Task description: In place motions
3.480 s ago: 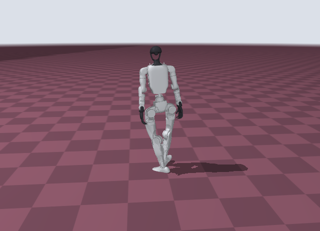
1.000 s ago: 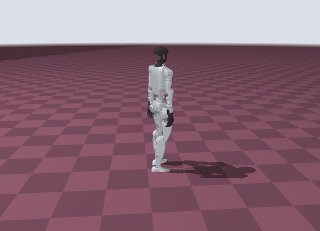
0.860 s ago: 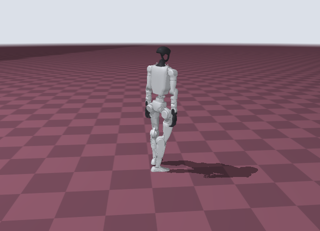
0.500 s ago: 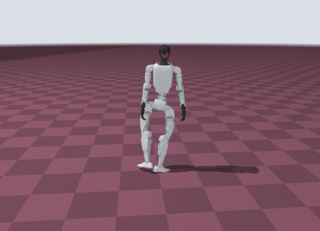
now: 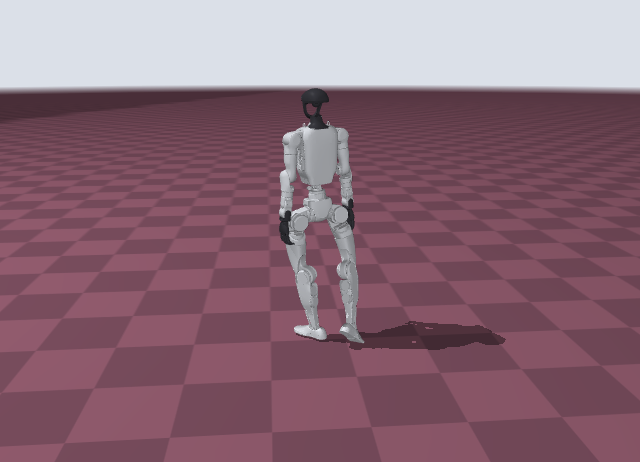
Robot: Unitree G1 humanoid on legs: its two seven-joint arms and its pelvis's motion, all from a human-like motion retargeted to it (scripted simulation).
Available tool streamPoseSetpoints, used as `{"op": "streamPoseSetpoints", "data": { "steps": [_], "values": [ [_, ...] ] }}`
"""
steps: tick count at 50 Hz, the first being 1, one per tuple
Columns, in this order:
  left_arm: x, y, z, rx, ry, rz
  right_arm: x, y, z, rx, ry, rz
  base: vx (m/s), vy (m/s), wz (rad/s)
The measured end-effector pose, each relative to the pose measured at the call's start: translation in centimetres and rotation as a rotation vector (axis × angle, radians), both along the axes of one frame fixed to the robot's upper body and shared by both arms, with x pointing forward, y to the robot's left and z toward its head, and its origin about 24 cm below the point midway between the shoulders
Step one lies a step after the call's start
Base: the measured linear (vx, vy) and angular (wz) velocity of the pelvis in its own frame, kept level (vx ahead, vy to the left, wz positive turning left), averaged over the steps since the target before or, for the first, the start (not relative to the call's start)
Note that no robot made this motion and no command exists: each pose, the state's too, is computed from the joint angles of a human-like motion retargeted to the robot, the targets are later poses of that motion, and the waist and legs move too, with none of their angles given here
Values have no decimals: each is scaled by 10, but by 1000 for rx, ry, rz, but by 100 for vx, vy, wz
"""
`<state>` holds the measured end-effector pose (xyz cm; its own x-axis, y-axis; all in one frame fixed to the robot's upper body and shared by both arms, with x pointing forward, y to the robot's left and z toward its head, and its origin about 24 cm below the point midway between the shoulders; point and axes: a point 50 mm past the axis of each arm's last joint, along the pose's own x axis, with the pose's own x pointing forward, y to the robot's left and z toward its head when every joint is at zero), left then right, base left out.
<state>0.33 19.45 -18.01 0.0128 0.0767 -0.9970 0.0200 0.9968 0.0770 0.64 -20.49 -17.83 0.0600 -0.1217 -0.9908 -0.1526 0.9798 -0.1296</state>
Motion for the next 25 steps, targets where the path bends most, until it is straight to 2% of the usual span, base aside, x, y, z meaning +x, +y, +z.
{"op": "streamPoseSetpoints", "data": {
  "steps": [10,25],
  "values": [
    [22,29,5,68,-69,-19,-13,-3,1,0,43,16,8,14,209],
    [-27,7,2,30,82,30,30,-1,2,-23,-121,4,5,-6,157]
  ]
}}
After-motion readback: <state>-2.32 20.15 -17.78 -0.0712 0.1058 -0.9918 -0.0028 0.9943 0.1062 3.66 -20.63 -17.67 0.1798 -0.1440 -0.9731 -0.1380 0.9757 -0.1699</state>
